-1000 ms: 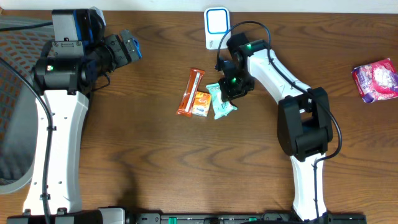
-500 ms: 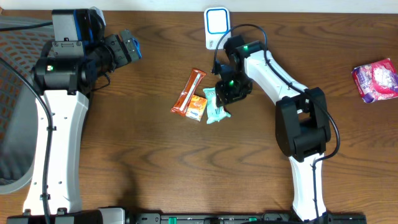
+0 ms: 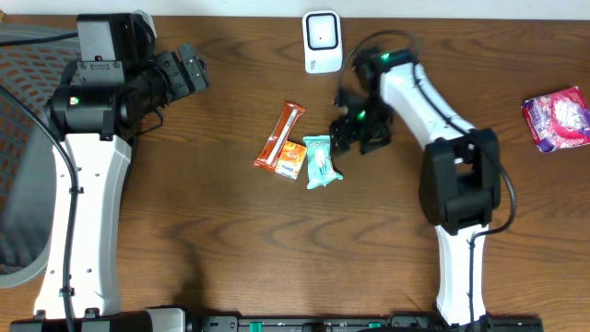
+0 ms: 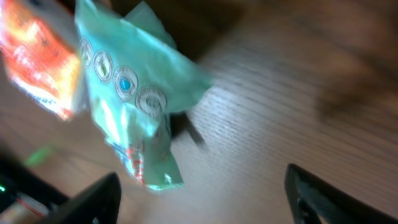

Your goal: Scan the item barcode

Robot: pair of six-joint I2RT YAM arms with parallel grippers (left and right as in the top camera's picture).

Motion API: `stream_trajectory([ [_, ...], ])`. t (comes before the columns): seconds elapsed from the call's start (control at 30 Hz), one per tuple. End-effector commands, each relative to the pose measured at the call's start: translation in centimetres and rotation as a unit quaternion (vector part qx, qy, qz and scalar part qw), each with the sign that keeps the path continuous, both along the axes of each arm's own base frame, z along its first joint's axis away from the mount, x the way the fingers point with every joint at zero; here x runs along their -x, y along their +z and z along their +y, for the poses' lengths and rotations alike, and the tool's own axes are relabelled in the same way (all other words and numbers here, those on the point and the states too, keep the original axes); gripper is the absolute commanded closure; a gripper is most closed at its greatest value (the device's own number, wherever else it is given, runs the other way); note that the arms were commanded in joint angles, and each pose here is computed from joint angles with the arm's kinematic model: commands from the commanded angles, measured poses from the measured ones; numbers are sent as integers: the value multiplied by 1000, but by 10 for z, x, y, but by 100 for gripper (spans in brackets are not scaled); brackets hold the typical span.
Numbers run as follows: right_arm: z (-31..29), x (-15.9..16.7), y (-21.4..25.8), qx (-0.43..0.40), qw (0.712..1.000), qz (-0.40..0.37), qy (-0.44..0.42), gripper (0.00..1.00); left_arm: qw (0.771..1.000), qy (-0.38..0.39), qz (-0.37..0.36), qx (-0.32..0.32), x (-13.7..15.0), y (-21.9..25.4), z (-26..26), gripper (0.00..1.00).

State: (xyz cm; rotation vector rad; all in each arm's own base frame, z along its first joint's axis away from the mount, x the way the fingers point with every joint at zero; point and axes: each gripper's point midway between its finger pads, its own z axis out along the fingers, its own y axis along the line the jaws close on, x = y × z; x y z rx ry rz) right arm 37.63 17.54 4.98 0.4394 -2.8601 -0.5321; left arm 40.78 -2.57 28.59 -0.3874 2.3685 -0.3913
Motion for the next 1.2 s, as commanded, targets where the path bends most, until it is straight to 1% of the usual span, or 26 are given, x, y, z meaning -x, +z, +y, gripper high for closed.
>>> stream_trajectory([
  [0.0,8,-8,20,-55,998,2,-9,13,1000,0,3,-4,-1,-3,2,2],
  [0.07,16,0,23,-84,996,12,8,15,1000,-1,3,-4,-1,-3,2,2],
  [0.17,23,10,15,-88,996,20,30,19,1000,-1,3,-4,-1,-3,2,2],
  [0.2,30,13,6,-89,995,21,33,21,1000,-1,3,-4,-1,-3,2,2],
  [0.3,39,16,-8,-82,996,23,21,29,1000,-1,3,-4,-1,-3,2,3],
  [0.37,43,21,-19,-79,996,28,18,29,1000,-1,3,-4,-1,-3,2,2],
  [0.5,46,26,-34,-69,997,40,-12,35,1000,-1,3,-4,-1,-3,2,2],
  [0.53,47,26,-36,-67,997,42,-18,39,1000,-1,3,-4,-1,-3,2,2],
  [0.6,48,27,-41,-65,996,44,-30,48,1000,-1,3,-4,-1,-3,2,2],
  [0.67,49,27,-44,-63,996,46,-39,61,1000,-1,3,-4,-1,-3,2,2],
  [0.73,51,26,-44,-62,996,46,-48,68,1000,-1,3,-4,-1,-3,2,2],
  [0.8,56,22,-42,-71,994,50,-68,80,1000,-1,3,-4,-1,-3,2,2],
  [0.83,62,20,-36,-85,991,58,-80,87,1000,-1,3,-4,-1,-3,2,2],
  [0.9,75,17,-21,-135,983,76,-98,90,1000,-1,3,-4,-1,-3,2,2],
  [0.97,87,10,1,-197,969,96,-117,99,1000,-1,3,-4,-1,-3,2,2],
  [1.07,96,-1,39,-293,937,130,-142,99,1000,-1,3,-4,-1,-3,2,2],
  [1.17,96,-9,71,-378,898,160,-157,99,1000,-1,3,-4,-1,-3,2,2],
])
